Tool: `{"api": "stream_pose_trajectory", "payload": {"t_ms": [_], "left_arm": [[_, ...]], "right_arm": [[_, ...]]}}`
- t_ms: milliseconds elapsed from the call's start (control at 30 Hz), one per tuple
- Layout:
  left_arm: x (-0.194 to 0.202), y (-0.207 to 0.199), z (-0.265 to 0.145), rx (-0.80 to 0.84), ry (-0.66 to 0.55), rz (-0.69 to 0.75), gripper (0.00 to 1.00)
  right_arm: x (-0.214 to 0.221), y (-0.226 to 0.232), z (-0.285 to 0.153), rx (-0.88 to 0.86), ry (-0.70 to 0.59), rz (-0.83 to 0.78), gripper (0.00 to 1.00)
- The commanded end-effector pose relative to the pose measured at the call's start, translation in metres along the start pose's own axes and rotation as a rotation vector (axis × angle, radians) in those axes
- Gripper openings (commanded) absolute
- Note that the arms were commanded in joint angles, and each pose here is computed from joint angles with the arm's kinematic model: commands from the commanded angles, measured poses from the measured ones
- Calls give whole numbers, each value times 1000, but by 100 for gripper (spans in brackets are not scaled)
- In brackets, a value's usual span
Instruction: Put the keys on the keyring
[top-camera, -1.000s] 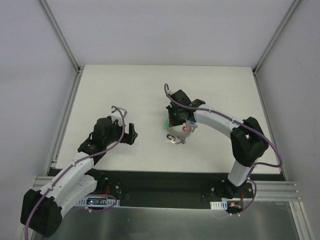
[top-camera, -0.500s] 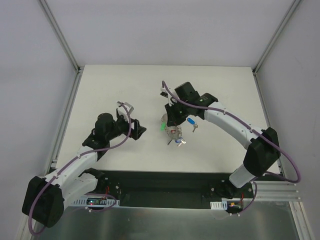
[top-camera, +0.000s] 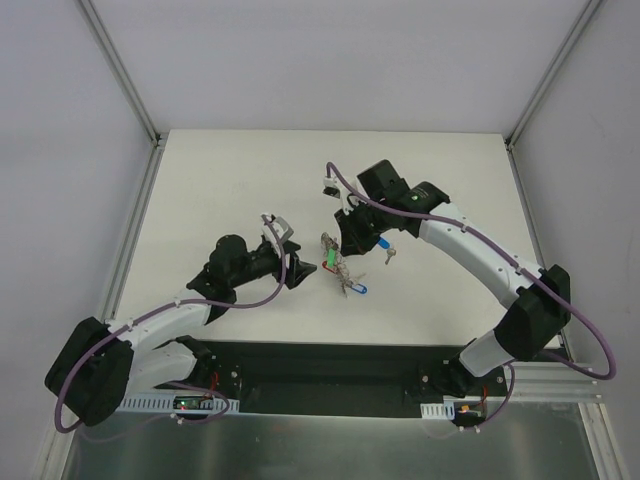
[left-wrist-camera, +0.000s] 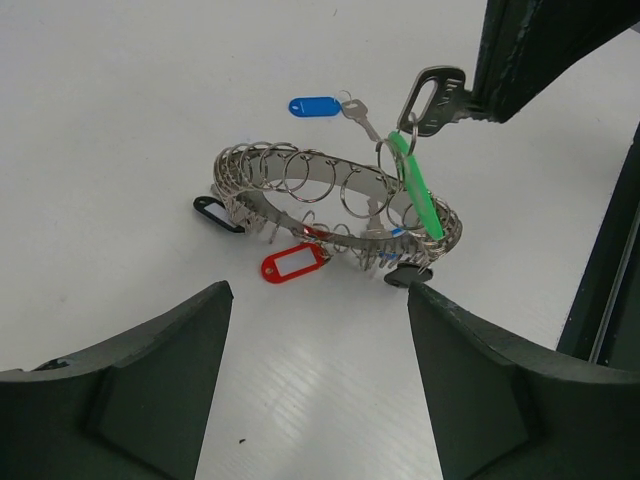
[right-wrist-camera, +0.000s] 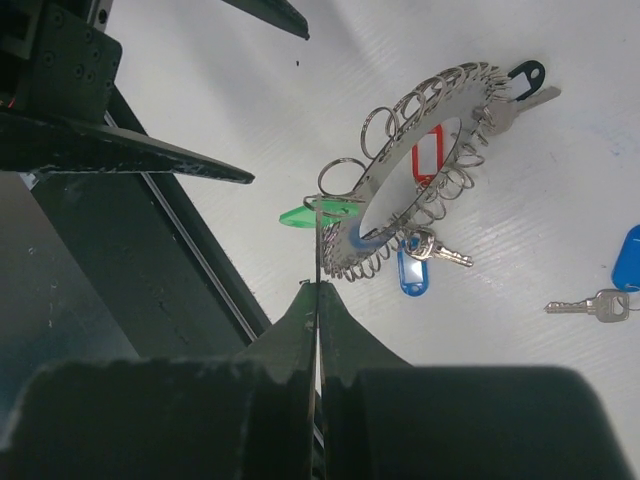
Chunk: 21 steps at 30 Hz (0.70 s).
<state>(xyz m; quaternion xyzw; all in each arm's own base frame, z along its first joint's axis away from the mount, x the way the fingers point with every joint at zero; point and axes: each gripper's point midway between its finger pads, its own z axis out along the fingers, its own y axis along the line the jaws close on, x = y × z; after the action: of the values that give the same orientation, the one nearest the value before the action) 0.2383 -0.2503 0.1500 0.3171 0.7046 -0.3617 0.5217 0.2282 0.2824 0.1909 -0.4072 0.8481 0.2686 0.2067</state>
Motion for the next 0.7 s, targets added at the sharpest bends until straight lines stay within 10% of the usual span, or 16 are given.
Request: {"api": "stream_pose_trajectory", "payload": {"t_ms": [0, 667], "left_arm": [[-14, -5, 8, 33, -94, 42, 71], [-19, -19, 29, 15, -191, 241, 61]], "right_arm": [[-13, 12, -23, -30, -66, -55, 1], [-10, 19, -30, -61, -77, -33, 1]]}}
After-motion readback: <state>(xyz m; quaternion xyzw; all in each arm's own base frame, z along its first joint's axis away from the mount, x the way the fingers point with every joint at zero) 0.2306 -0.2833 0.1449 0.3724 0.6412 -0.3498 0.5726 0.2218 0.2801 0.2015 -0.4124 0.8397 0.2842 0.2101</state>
